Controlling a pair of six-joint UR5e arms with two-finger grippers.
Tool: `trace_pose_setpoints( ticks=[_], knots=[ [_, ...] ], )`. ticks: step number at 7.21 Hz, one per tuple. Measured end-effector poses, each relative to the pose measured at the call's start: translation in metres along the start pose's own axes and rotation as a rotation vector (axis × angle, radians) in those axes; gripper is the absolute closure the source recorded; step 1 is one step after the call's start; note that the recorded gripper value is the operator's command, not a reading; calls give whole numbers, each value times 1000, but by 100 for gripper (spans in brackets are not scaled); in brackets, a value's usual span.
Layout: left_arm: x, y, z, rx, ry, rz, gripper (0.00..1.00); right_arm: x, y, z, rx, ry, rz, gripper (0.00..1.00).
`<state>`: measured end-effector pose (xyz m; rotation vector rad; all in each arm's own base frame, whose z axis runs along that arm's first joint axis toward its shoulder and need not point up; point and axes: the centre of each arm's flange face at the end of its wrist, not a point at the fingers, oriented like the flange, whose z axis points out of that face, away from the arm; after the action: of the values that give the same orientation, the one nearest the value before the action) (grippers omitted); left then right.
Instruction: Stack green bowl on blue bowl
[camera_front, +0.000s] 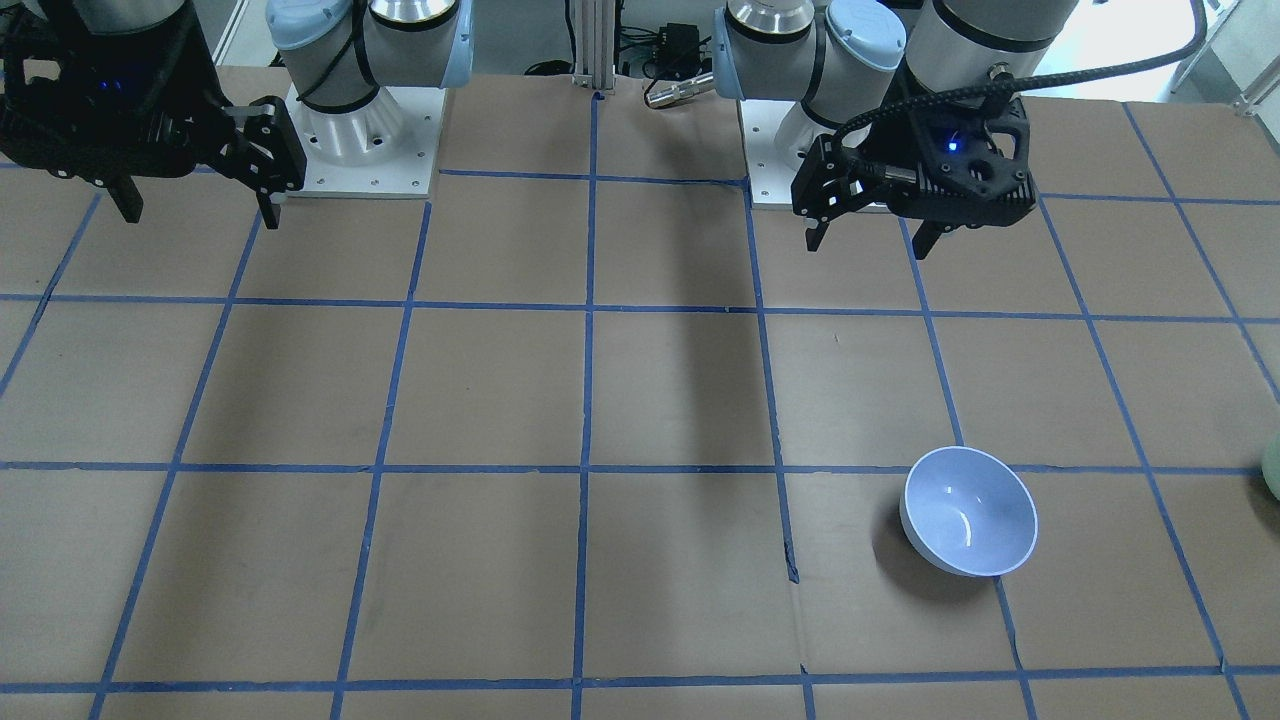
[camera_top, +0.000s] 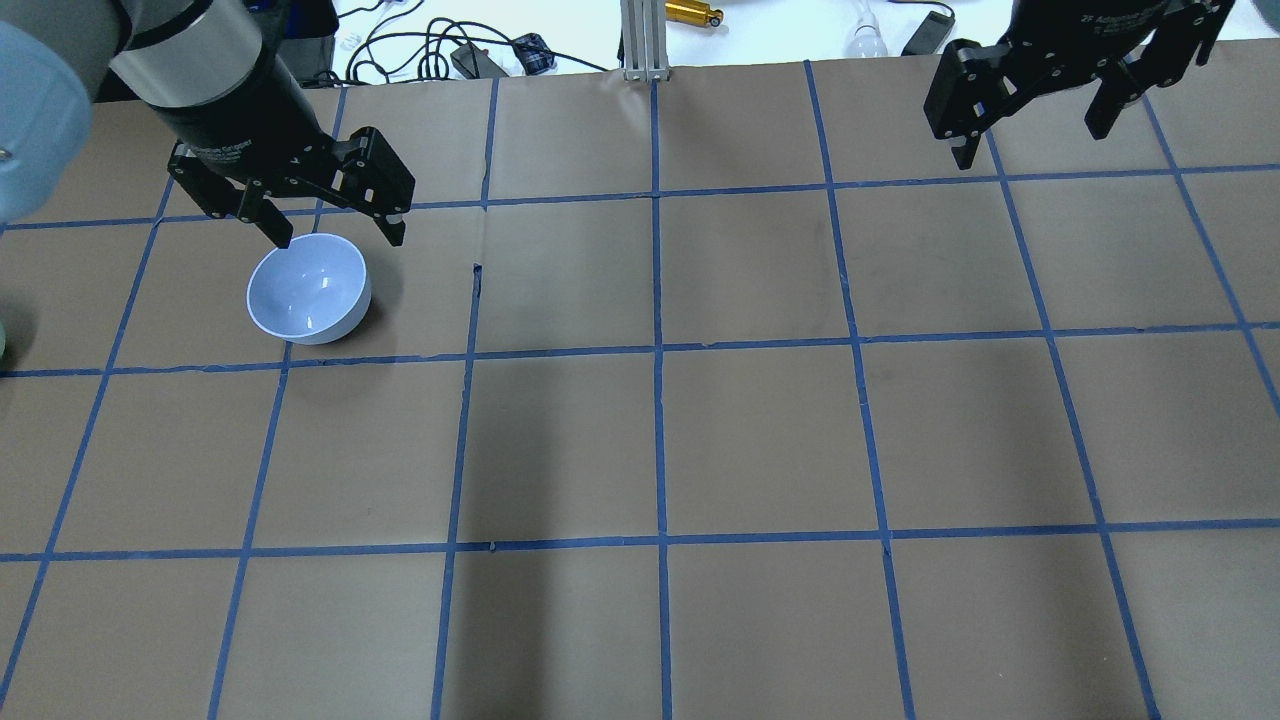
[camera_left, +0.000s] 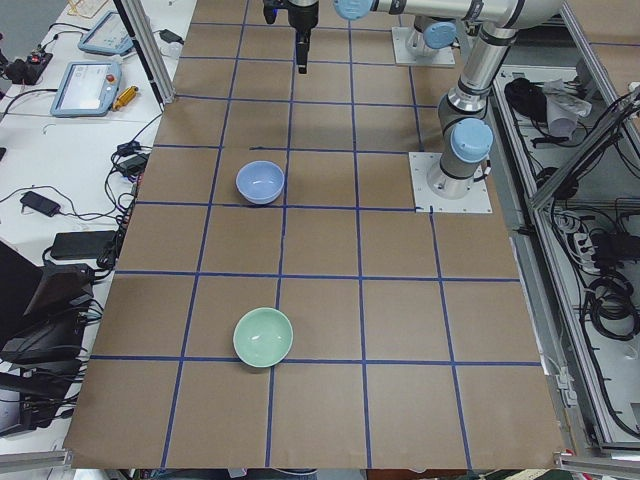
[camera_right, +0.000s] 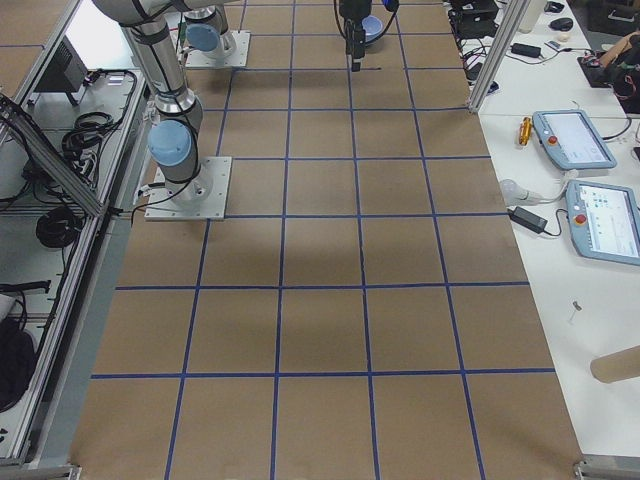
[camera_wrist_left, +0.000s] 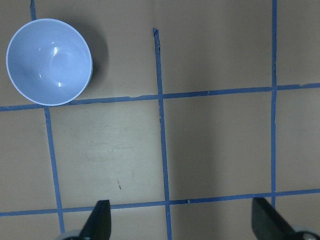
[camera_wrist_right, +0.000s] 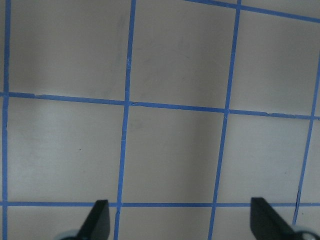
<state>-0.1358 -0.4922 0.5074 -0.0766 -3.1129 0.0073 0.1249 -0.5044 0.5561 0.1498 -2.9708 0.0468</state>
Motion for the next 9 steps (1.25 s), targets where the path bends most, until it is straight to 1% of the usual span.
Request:
trace_pose_setpoints(
  ticks=[8, 9],
  knots=[
    [-2, 0, 0, -2, -1, 3, 0, 0, 0, 0, 0, 0, 0, 0],
    [-5, 1, -1, -1, -1, 29, 0, 0, 0, 0, 0, 0, 0, 0]
  ],
)
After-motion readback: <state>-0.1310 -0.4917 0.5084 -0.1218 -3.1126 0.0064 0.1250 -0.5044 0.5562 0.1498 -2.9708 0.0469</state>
